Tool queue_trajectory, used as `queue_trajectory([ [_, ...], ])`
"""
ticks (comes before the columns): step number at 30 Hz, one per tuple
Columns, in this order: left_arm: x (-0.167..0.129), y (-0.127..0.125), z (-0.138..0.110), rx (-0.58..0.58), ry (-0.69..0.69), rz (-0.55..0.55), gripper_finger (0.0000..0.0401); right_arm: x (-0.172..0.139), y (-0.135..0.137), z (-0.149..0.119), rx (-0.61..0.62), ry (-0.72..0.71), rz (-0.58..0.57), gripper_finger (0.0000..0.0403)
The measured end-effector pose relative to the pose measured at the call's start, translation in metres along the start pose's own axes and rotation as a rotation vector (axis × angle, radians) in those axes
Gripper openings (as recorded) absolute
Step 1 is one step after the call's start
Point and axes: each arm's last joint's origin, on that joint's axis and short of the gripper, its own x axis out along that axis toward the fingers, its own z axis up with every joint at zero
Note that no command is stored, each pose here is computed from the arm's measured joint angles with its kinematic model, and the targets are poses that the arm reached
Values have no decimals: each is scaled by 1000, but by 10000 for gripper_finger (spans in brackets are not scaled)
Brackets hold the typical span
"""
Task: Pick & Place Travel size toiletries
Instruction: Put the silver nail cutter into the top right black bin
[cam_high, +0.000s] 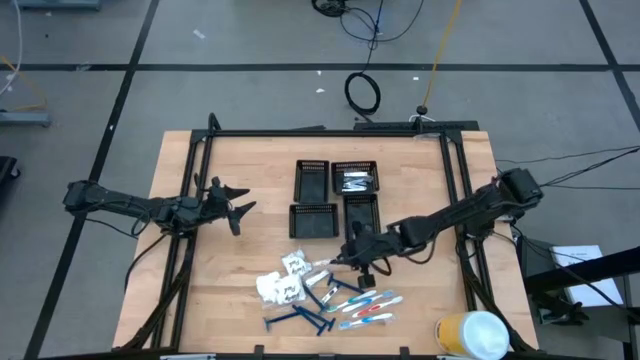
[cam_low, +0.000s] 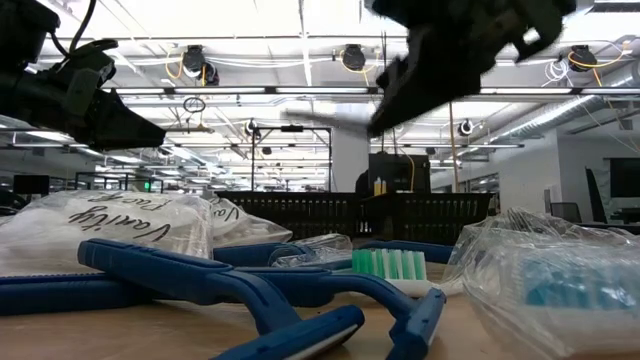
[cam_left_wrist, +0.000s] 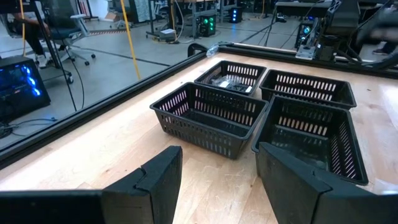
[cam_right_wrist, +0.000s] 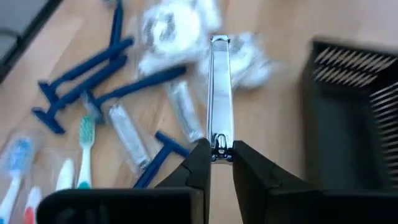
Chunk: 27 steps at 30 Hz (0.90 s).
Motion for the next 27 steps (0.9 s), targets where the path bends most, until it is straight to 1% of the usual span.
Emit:
queue_trajectory([
  [2, 0, 0, 0, 0, 0, 0, 209, -11, -2, 4, -8, -14, -39, 34],
  [4, 0, 0, 0, 0, 0, 0, 209, -22, -5, 5, -5, -1, -104, 34],
  [6, 0, 0, 0, 0, 0, 0, 209, -32, -9, 4, 9, 17, -196, 34],
  [8, 0, 0, 0, -1, -1, 0, 209, -41, -15, 3, 30, 38, -312, 34],
  [10, 0, 0, 0, 0, 0, 0, 209, -49, -22, 2, 68, 42, -429, 34],
  [12, 0, 0, 0, 0, 0, 0, 209, -54, -30, 0, 96, 62, -520, 34],
  [17, 0, 0, 0, 0, 0, 0, 209, -55, -59, -4, 165, 97, -599, 34],
  [20, 0, 0, 0, 0, 0, 0, 209, -53, -81, -8, 165, 149, -647, 34],
  [22, 0, 0, 0, -1, -1, 0, 209, -53, -97, -13, 182, 185, -632, 34],
  [25, 0, 0, 0, 0, 0, 0, 209, -57, -120, -15, 242, 186, -603, 34],
  [27, 0, 0, 0, 0, 0, 0, 209, -58, -132, -21, 274, 196, -627, 34],
])
